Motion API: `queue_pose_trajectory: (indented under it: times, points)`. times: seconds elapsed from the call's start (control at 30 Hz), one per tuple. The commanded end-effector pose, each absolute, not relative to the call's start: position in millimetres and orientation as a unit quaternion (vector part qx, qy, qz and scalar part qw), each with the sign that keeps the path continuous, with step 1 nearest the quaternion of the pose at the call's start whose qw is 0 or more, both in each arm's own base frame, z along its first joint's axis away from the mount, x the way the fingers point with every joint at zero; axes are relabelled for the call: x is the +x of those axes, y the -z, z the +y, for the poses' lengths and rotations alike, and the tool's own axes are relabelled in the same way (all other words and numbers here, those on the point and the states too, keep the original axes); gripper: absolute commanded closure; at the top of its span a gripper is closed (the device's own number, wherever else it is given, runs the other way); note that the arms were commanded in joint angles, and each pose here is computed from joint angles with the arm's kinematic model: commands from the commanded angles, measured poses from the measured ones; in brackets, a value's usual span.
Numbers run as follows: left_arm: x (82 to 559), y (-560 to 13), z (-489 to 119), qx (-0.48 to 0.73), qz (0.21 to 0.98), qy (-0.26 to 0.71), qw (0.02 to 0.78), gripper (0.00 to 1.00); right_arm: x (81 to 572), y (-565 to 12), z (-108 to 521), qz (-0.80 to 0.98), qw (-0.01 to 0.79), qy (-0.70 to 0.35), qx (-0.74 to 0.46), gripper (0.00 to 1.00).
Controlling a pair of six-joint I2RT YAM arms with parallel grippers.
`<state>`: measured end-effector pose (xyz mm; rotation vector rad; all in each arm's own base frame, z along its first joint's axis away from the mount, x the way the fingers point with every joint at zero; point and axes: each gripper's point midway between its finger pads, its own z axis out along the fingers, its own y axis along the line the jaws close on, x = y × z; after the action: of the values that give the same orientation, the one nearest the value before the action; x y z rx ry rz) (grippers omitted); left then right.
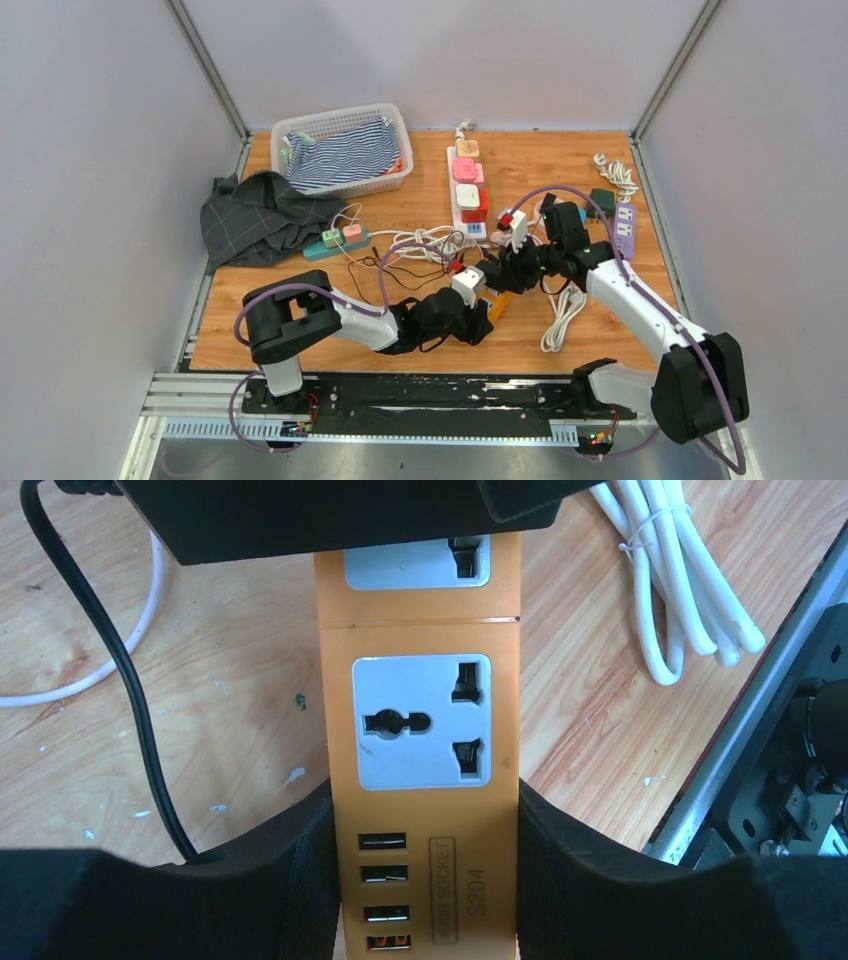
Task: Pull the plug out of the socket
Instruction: Remove the plug from the socket.
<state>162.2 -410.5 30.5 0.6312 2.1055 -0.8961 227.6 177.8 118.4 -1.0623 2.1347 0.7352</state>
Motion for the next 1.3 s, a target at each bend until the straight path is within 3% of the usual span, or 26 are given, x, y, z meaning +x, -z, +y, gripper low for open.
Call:
queue_pose_trajectory:
  times: [0.0, 0.07, 0.13, 0.27, 0.4, 0.47, 0.57, 0.9, 0.97, 1.13, 1.27]
  points:
    - [132.5, 30.6, -377.3, 0.302, 0.862, 0.284, 0.292, 1.00, 198.7, -145.1, 213.5, 0.757, 0.277, -0.412, -0.425, 1.00]
    - [131.2, 29.4, -378.8, 0.303, 0.861, 0.288, 0.290, 1.00, 218.3, -122.1, 203.0, 0.790, 0.300, -0.319, -0.429, 1.00]
    - [130.3, 28.8, -378.6, 0.303, 0.861, 0.288, 0.290, 1.00, 226.0, -111.3, 201.0, 0.806, 0.293, -0.292, -0.424, 1.00]
    - [128.0, 28.1, -378.4, 0.309, 0.860, 0.290, 0.285, 1.00, 171.8, -135.0, 236.0, 0.738, 0.182, -0.476, -0.443, 1.00]
    - [125.4, 23.9, -378.8, 0.318, 0.857, 0.293, 0.281, 1.00, 167.8, -144.1, 240.2, 0.719, 0.205, -0.479, -0.459, 1.00]
    - [124.5, 23.2, -377.9, 0.322, 0.857, 0.291, 0.278, 1.00, 189.2, -134.2, 233.3, 0.746, 0.259, -0.399, -0.467, 1.00]
    - [121.6, 23.5, -378.8, 0.331, 0.857, 0.291, 0.268, 1.00, 246.7, -104.3, 187.1, 0.824, 0.327, -0.200, -0.418, 1.00]
    - [108.3, 17.8, -375.5, 0.358, 0.859, 0.287, 0.228, 1.00, 268.0, -82.9, 156.9, 0.861, 0.291, -0.100, -0.404, 1.00]
    - [105.6, 20.6, -372.4, 0.365, 0.861, 0.281, 0.216, 1.00, 257.9, -86.9, 170.9, 0.853, 0.285, -0.149, -0.411, 1.00]
    - [100.2, 28.5, -370.8, 0.376, 0.863, 0.278, 0.190, 1.00, 176.2, -145.5, 238.9, 0.733, 0.221, -0.461, -0.449, 1.00]
    - [98.6, 29.3, -369.9, 0.379, 0.863, 0.277, 0.185, 1.00, 183.8, -159.1, 233.4, 0.732, 0.245, -0.467, -0.431, 1.00]
